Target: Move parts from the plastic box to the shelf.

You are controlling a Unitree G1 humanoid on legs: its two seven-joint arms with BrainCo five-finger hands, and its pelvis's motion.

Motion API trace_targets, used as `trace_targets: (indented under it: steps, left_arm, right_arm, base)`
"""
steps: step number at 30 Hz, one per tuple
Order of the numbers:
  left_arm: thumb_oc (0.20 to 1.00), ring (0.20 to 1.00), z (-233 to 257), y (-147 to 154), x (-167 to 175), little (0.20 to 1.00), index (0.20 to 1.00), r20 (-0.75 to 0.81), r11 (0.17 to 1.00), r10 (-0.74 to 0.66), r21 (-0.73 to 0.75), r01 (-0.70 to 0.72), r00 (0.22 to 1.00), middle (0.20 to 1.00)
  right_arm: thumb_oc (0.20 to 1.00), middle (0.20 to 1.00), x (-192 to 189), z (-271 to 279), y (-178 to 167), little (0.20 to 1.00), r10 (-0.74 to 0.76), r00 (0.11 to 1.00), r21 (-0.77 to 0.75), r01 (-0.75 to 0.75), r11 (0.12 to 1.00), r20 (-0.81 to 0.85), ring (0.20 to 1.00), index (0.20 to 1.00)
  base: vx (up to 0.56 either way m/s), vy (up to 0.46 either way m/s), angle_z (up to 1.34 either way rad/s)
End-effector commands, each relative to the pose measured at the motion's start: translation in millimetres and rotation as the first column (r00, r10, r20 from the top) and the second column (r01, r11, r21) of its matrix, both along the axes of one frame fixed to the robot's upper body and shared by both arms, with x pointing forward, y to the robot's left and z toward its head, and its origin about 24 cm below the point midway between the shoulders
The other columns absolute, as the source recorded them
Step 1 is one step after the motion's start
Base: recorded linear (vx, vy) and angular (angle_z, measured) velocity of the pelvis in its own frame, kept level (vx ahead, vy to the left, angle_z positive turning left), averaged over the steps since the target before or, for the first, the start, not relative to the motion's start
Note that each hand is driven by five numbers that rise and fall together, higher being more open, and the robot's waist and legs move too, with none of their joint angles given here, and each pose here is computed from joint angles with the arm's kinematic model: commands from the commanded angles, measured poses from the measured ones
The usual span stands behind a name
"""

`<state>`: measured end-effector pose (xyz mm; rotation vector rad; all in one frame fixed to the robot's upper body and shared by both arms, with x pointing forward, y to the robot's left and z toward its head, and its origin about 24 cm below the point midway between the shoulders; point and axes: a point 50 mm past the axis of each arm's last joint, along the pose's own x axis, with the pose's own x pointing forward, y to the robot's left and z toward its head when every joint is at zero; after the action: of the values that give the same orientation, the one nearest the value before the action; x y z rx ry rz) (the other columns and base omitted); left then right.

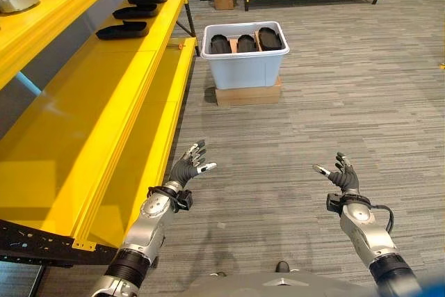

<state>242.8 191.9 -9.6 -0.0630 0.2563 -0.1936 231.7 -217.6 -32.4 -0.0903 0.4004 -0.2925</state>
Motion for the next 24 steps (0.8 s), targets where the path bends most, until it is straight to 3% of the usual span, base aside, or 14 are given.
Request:
trace_targets:
  steps: [1,8,24]
  left_arm:
    - [1.0,1.0,12.5,4.8,11.1,1.0,1.0,0.056,1.0,0.009,0.028,-0.011,0.998,1.0]
    - [1.0,1.0,5.4,11.4,4.3,1.0,1.0,0.002,1.0,0.0,-0.019,0.0,1.0,1.0]
    - [1.0,1.0,-0.8,16.1,0.1,1.0,1.0,-0.026,1.0,0.006,-0.01,-0.006,1.0,1.0]
  right_arm:
    - [1.0,1.0,24.0,20.9,12.2,1.0,0.069,0.991,-0.004,-0.069,0.998,0.117,1.0,1.0]
    - [1.0,1.0,24.7,24.9,14.6,1.0,0.162,0.977,-0.011,-0.162,0.987,0.142,1.0,1.0]
    - [1.0,1.0,24.4,23.9,10.3,1.0,0.117,0.985,0.014,-0.12,0.993,0.13,1.0,1.0]
  base:
    - [0.02,0.014,-0.13]
    - [0.01,0.027,0.0]
    - [0.01,0.064,0.0]
